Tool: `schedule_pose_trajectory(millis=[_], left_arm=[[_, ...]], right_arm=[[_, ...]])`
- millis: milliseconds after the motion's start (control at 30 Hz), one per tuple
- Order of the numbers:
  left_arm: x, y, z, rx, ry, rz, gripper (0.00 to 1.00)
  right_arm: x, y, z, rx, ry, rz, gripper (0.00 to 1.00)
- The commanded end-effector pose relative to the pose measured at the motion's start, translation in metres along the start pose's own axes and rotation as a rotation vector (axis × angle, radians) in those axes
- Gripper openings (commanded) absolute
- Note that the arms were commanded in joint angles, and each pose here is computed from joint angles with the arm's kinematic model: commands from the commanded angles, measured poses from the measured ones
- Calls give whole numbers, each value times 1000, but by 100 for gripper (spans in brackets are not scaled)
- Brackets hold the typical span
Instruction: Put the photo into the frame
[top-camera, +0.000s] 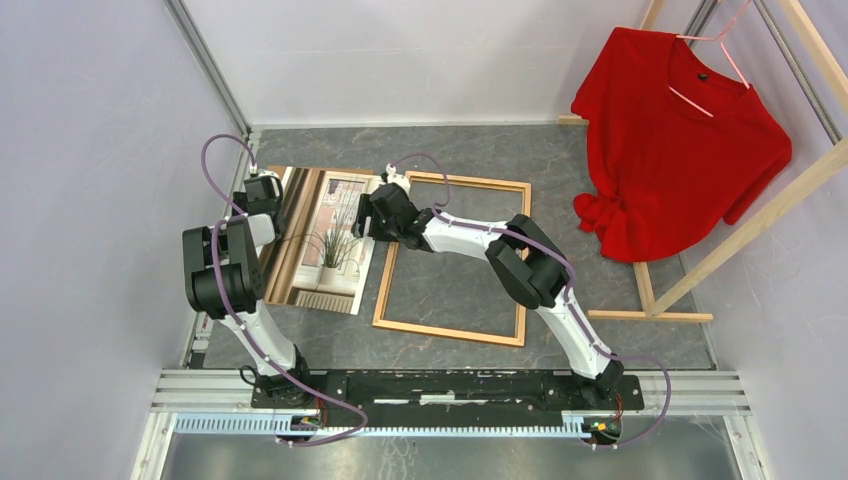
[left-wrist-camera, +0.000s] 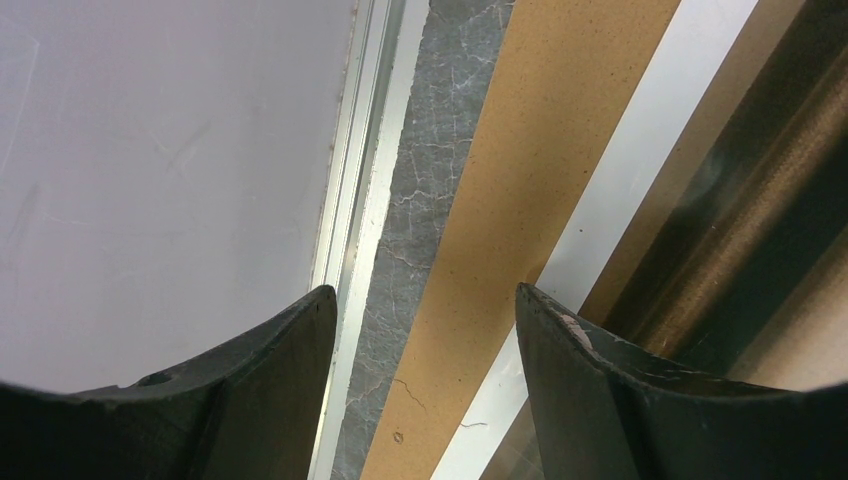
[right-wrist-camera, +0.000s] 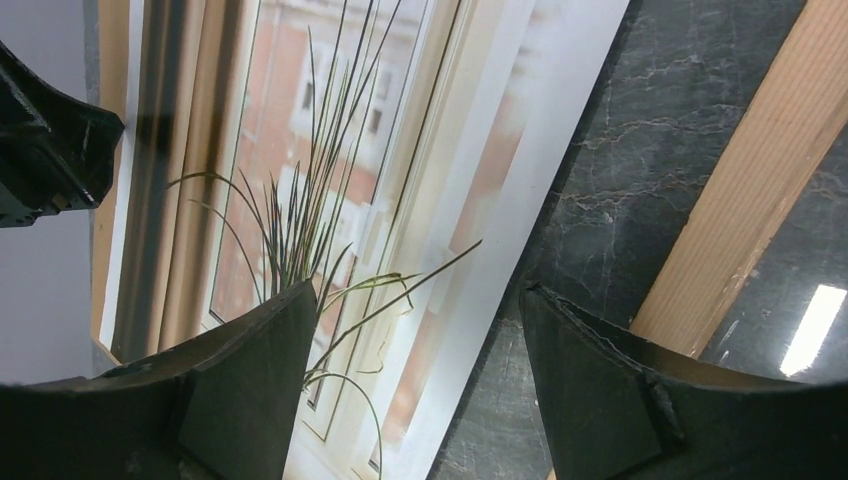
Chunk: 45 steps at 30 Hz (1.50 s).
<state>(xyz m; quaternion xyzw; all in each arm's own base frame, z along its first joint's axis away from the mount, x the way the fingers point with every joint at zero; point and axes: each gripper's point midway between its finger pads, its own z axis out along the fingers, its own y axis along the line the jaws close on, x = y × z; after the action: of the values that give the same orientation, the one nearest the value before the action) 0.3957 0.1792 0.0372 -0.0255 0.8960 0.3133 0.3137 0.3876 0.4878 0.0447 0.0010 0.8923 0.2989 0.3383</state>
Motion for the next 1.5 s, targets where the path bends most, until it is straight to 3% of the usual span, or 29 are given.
schedule_pose_trajectory(millis=[0, 433, 867, 933, 1100, 1200, 1333, 1400, 1467], left_arm=[[45, -38, -4, 161, 125, 107, 73], [57, -44, 0, 172, 155, 135, 72], [58, -44, -1, 170, 156, 140, 71], [58, -43, -1, 170, 155, 139, 71], [57, -44, -4, 191, 165, 141, 71], [52, -37, -6, 209, 176, 120, 78], [40, -20, -13, 221, 170, 101, 91], [35, -12, -18, 212, 159, 109, 94], [32, -7, -24, 216, 153, 115, 94]], right_arm=[[6, -10, 8, 15, -8, 33, 81], [-35, 56, -30, -200, -148, -23, 73], [-37, 74, -45, -356, -143, 59, 69], [-33, 71, -41, -382, -126, 98, 63], [-34, 68, -29, -362, -119, 84, 34], [-43, 67, -35, -359, -133, 66, 24], [-69, 74, -67, -366, -196, -21, 11], [-89, 80, -94, -388, -250, -79, 2], [-106, 82, -123, -408, -297, -158, 0]])
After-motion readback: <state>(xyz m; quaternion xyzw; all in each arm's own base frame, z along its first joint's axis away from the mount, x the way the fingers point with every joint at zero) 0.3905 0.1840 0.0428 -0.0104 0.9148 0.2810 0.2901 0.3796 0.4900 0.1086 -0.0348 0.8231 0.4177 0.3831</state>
